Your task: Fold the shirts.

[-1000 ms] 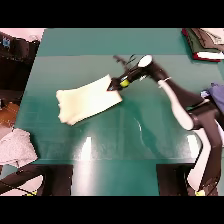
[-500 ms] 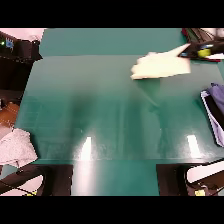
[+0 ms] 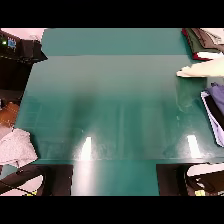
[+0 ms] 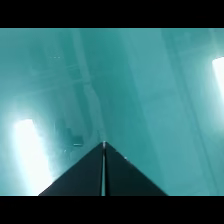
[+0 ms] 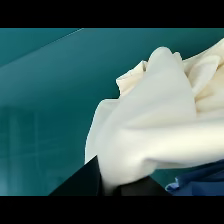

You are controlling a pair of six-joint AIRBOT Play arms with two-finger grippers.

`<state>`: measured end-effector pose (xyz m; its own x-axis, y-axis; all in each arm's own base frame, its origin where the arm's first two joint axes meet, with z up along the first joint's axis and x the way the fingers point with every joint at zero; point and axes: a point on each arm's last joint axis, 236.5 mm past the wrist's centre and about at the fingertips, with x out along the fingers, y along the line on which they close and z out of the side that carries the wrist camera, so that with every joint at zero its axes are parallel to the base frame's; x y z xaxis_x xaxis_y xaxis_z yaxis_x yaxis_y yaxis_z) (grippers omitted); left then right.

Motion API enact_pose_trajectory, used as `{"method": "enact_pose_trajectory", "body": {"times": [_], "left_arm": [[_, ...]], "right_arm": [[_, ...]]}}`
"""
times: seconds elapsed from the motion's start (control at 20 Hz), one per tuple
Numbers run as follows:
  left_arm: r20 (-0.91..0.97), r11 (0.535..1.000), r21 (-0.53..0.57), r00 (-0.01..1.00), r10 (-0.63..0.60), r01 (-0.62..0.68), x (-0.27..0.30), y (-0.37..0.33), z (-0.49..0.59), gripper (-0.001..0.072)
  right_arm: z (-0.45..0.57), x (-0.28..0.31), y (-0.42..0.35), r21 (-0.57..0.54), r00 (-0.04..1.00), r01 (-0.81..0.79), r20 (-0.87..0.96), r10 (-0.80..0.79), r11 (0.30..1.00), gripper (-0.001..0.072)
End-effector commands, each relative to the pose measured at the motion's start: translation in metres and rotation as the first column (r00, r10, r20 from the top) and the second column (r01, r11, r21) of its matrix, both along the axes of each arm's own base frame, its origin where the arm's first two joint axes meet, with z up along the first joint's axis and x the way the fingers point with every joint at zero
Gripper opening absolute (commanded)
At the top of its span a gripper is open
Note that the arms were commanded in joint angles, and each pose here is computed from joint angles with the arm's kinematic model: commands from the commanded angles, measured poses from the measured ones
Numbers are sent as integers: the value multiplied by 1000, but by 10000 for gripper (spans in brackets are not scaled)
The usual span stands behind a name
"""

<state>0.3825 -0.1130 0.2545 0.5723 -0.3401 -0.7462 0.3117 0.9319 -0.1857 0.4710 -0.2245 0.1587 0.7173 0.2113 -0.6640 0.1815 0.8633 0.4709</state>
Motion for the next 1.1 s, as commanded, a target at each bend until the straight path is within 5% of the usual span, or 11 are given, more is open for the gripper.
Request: {"method": "enact_pose_trajectory", "body": {"times": [0.0,0.55,0.75,1.05], "left_arm": [[-1,1000,-6,1000,-2,2,-1,-1,1,23],[3,1000,2,1000,-11,11,-1,-1,0,23],[9,999,16,1000,-29,29,-1,-1,0,24],[15,999,26,999,-43,42,-1,-1,0,24]], "right_arm": [[17,-11,-33,-39,995,80,54,-78,996,11],[90,-83,-51,-141,980,179,115,-163,974,12],[49,-140,-73,-144,937,298,-147,-318,944,13],[14,-230,-109,-242,708,515,-421,-567,822,15]]}}
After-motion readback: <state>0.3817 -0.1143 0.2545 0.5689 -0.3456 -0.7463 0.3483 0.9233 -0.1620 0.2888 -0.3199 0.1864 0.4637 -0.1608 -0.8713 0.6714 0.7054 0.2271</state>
